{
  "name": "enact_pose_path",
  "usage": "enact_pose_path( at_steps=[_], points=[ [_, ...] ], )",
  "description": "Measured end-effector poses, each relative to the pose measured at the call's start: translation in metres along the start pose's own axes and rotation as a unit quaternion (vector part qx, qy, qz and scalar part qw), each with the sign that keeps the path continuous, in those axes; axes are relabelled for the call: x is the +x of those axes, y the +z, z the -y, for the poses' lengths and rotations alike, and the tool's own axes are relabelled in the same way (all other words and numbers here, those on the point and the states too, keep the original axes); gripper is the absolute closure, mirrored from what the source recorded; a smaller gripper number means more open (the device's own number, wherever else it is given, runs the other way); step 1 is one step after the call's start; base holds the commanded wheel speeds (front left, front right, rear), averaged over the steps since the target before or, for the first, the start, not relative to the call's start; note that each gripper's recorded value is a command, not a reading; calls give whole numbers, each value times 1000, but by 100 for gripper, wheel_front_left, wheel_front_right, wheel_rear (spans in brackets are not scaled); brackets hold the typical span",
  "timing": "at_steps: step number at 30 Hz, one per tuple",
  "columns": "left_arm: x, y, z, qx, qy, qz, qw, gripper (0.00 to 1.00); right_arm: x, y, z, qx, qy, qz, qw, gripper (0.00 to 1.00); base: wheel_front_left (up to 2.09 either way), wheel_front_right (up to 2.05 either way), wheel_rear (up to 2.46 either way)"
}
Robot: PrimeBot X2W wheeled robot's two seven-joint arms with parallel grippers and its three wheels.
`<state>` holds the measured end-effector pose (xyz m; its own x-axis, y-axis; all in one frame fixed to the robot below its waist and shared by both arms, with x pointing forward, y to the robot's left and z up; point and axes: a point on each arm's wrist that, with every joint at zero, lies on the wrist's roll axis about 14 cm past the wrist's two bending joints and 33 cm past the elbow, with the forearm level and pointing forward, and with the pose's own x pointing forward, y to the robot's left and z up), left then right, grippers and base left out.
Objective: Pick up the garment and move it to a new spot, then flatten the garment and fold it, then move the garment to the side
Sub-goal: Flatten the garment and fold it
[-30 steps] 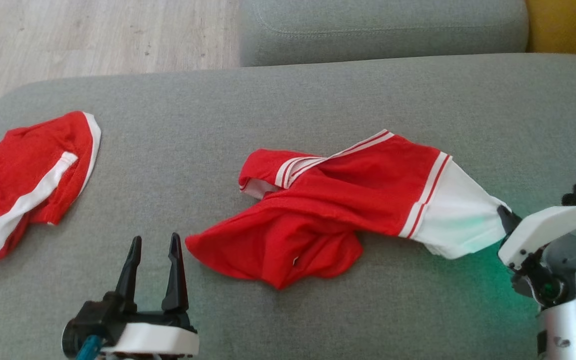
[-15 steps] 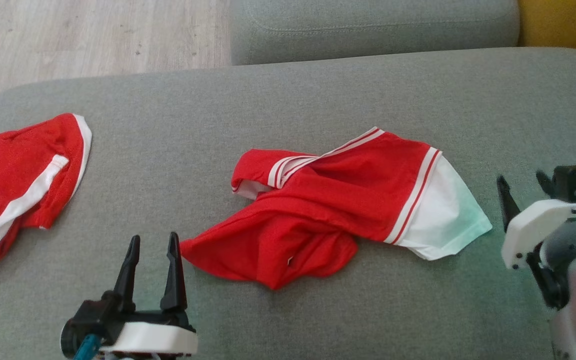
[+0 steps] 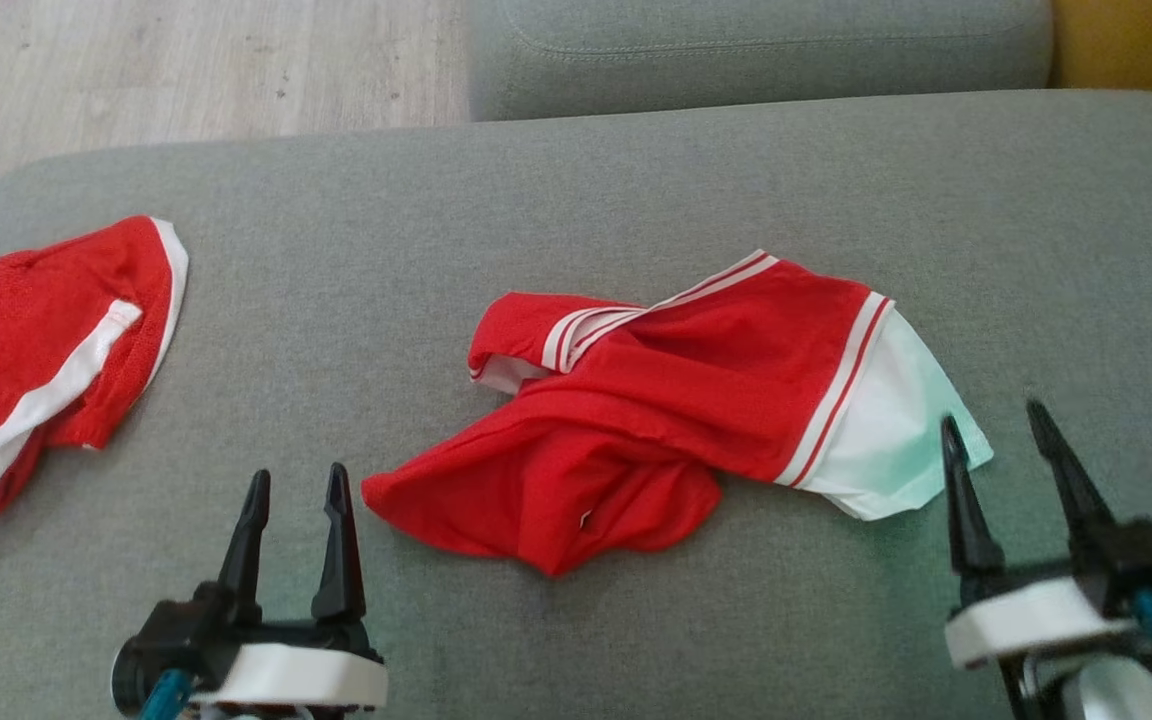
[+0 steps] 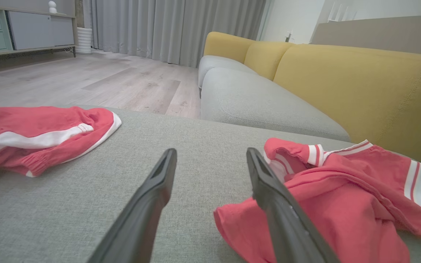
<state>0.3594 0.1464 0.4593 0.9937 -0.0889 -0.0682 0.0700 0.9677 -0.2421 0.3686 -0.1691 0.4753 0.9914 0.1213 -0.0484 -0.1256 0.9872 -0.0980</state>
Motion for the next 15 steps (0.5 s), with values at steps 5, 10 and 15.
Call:
enact_pose_path(
  at_steps=[5, 10, 15],
  points=[
    [0, -2, 0, 3, -3, -3, 1000, 0, -13, -25, -2, 7, -6, -30, 1000, 0, 0, 0, 0],
    [1, -6, 0, 3, -4, -9, 1000, 0, -12, -17, 6, 16, -19, -17, 1000, 0, 0, 0, 0],
    [-1, -18, 6, 15, -23, -29, 999, 0, -14, -18, 10, 25, -28, -18, 999, 0, 0, 0, 0]
  ],
)
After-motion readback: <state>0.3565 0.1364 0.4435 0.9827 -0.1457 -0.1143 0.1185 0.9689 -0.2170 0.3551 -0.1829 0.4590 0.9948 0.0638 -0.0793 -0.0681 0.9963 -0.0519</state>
